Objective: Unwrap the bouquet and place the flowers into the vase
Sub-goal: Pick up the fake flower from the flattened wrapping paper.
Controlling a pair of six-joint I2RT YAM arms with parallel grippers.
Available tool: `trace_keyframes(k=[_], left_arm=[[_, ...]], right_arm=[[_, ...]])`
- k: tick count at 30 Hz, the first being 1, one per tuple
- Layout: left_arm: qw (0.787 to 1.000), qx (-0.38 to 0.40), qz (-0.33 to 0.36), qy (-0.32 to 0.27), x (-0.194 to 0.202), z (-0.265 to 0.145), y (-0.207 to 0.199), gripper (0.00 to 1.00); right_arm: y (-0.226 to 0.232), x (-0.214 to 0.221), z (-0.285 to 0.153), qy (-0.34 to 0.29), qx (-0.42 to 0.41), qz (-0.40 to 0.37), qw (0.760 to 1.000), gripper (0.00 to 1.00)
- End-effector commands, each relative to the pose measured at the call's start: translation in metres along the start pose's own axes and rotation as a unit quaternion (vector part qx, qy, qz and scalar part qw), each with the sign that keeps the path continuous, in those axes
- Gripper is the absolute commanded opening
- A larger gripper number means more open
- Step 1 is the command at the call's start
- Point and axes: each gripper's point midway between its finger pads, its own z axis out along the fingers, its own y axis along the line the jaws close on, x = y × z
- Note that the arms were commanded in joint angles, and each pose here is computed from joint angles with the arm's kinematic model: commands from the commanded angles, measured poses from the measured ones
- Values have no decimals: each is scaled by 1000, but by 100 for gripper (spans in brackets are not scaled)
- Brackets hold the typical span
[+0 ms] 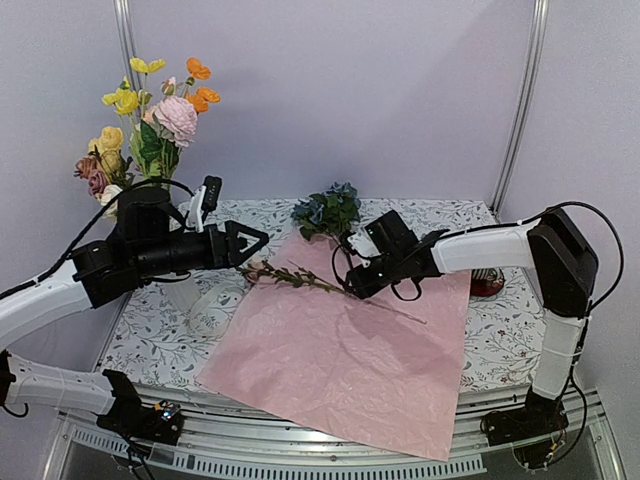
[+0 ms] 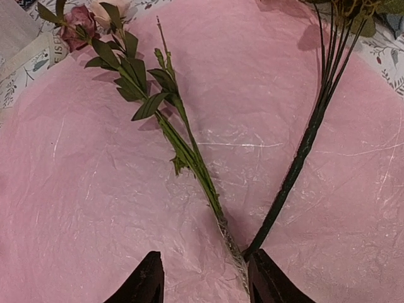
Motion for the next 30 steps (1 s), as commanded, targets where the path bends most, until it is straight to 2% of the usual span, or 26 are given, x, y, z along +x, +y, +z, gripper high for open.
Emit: trace_keyframes(k=[1,14,25,27,29,30], left_arm=[[1000,11,-5,1,4,4,-3,80],[1000,7,12,-11,-1,0,-3,80],[1000,-3,14,-14,1,-4,2,81],[1000,-5,14,-16,1,-4,3,81],[1000,-6,13,-15,3,-4,4,81],[1000,-8,12,-14,4,-3,5,81]], right_arm=[[-1,25,21,70,-2,6,998,46],[-17,44,47,123,37,-1,992,43],[-23,66,52,185,66,-38,980,28],[-23,68,51,193,77,-55,977,23],[-24,70,51,199,88,-62,974,9],[-25,68,51,197,94,-64,974,5]])
